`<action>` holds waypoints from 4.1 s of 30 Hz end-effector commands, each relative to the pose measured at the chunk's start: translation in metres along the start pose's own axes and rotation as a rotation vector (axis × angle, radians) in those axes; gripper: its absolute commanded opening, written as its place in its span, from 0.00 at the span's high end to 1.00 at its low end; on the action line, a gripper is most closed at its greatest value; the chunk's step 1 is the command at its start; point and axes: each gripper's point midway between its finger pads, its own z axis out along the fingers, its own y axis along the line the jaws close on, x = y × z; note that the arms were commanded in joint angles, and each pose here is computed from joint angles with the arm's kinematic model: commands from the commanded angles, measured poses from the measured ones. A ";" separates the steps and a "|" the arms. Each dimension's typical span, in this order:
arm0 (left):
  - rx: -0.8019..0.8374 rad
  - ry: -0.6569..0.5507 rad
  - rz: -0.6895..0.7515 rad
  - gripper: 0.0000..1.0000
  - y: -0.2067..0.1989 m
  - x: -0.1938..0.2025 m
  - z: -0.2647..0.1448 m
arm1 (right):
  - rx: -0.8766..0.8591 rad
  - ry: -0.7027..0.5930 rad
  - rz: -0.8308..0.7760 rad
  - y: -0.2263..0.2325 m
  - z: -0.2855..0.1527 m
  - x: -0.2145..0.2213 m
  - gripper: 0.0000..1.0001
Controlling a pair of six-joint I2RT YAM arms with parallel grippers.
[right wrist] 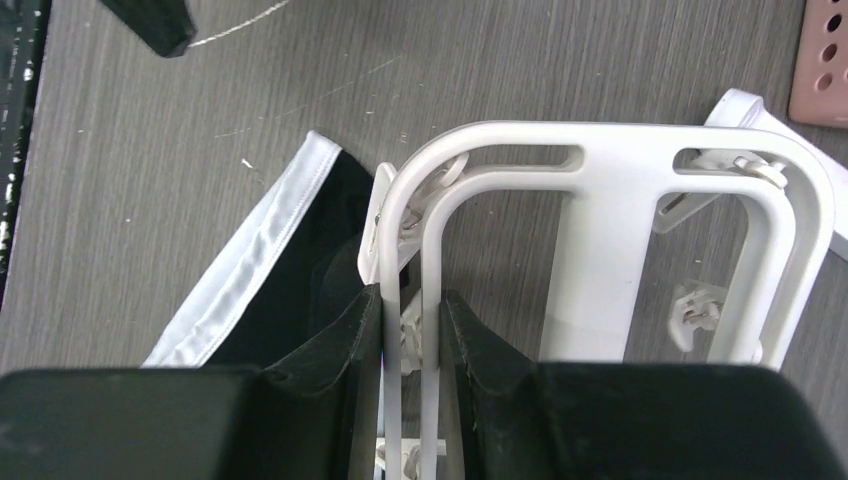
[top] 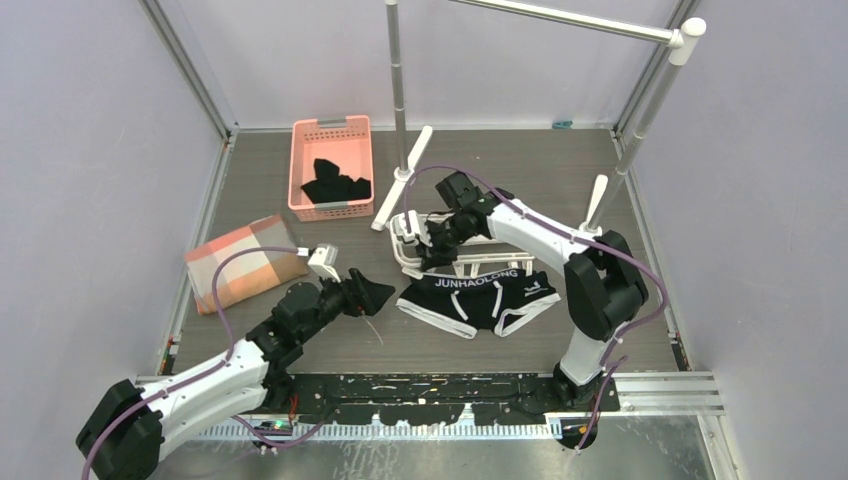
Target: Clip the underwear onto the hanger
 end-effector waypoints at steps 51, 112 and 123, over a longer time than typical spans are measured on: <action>0.627 -0.325 0.604 0.13 -0.127 -0.065 -0.001 | 0.182 -0.264 -0.464 0.046 -0.094 -0.096 0.99; 0.507 0.011 0.646 1.00 -0.109 -0.037 0.014 | 0.189 -0.263 -0.422 0.038 -0.088 -0.095 0.58; 0.461 0.063 0.664 1.00 -0.101 -0.034 0.026 | 0.245 -0.311 -0.351 0.056 -0.106 -0.101 0.38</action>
